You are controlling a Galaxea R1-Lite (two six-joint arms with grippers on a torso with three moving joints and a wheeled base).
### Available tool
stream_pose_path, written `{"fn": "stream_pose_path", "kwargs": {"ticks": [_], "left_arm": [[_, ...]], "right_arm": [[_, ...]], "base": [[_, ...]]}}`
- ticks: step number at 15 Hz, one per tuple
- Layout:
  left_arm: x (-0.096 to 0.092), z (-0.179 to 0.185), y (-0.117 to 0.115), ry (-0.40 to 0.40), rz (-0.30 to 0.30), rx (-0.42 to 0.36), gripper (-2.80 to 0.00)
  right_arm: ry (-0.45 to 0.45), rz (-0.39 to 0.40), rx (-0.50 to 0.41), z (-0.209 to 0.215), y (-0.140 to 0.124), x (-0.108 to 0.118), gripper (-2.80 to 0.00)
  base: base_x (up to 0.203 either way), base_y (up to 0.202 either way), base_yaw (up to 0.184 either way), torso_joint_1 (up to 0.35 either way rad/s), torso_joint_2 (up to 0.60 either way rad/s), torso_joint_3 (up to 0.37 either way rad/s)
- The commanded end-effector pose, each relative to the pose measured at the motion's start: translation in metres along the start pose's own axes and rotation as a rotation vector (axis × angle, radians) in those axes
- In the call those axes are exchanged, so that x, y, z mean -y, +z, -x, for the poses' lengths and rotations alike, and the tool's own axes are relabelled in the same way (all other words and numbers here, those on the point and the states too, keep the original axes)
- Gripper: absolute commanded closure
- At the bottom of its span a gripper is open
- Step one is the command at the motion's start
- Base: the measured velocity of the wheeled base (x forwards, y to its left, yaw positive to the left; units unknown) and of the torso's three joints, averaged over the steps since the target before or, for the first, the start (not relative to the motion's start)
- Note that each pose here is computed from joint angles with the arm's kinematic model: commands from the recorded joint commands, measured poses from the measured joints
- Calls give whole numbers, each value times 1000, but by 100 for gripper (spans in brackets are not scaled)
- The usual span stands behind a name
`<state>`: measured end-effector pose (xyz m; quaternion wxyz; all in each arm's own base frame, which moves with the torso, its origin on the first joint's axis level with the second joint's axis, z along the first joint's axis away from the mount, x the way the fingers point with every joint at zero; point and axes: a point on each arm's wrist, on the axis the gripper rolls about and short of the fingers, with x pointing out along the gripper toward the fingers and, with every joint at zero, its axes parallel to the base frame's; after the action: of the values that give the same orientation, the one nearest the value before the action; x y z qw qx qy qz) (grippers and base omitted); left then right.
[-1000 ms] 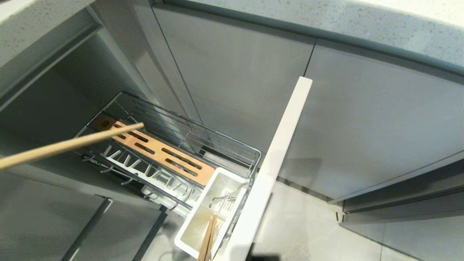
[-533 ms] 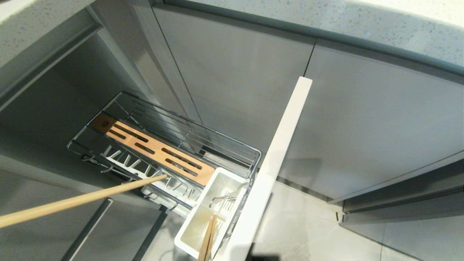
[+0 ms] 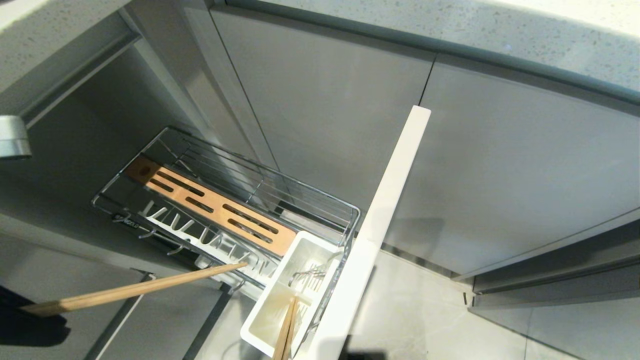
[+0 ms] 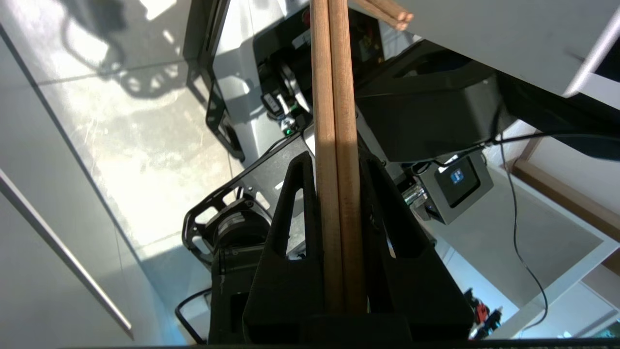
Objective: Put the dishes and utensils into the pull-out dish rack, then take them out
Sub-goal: Pick up the chopsticks and place it in the cupboard
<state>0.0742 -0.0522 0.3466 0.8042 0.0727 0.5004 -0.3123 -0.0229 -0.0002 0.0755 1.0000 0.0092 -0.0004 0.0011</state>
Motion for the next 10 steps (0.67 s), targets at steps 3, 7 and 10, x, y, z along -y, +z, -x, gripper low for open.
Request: {"fn": "stream_pose_path", "kwargs": {"ticks": [3, 7, 10], "left_arm": [[-3, -20, 23, 10, 13, -77, 0], [-2, -38, 37, 25, 6, -145, 0], [7, -51, 40, 0, -20, -202, 0]], "right_arm": [[1, 0, -2, 0, 0, 0, 0], [1, 0, -2, 0, 0, 0, 0], [1, 0, -2, 0, 0, 0, 0]], "base": [[0, 0, 0, 0, 0, 0], [0, 0, 0, 0, 0, 0], [0, 0, 0, 0, 0, 0]]}}
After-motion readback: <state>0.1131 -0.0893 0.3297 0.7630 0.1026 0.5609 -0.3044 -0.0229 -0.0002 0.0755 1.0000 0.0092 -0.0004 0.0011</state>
